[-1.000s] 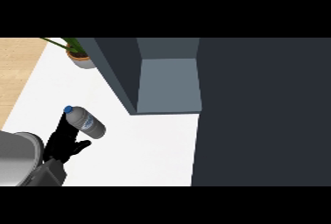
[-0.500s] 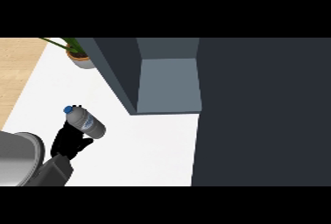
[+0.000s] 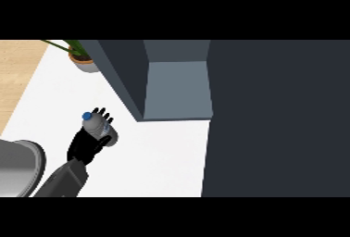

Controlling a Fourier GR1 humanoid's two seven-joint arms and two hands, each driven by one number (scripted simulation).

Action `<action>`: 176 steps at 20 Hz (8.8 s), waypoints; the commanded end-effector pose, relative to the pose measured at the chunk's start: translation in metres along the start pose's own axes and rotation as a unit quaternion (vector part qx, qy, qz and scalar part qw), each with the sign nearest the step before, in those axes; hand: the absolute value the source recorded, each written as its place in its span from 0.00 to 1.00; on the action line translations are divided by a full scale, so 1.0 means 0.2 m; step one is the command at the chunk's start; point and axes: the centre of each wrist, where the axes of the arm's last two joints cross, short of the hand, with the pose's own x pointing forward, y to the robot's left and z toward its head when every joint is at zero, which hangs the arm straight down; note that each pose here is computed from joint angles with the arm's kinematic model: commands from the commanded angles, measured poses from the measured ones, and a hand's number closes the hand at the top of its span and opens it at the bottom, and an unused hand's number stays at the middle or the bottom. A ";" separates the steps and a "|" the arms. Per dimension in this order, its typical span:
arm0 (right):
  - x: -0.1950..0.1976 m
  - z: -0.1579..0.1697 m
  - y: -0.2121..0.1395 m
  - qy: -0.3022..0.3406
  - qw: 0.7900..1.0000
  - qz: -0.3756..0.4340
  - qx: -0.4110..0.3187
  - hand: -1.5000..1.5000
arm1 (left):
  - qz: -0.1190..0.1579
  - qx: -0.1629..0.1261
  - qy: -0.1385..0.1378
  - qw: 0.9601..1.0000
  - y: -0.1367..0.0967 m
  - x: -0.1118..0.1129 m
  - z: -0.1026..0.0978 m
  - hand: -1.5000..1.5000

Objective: Pick up the bottled water, place it into the cabinet and close the cabinet

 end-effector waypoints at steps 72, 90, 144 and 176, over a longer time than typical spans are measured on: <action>-0.07 -0.06 0.08 0.017 0.999 -0.021 0.020 0.00 | -0.232 -0.097 -0.160 0.955 -1.47 0.37 -0.23 1.00; -0.12 -0.08 0.08 0.021 0.998 -0.034 0.056 0.00 | -0.356 0.033 -0.192 0.914 -1.33 0.40 -0.29 1.00; -0.06 -0.03 0.07 0.010 0.999 -0.012 0.028 0.00 | -0.268 -0.052 -0.265 0.925 -1.13 0.37 -0.25 0.00; 0.00 0.05 0.17 0.071 0.987 0.038 0.138 1.00 | -0.139 -0.173 -0.223 0.949 -1.09 0.44 0.70 0.00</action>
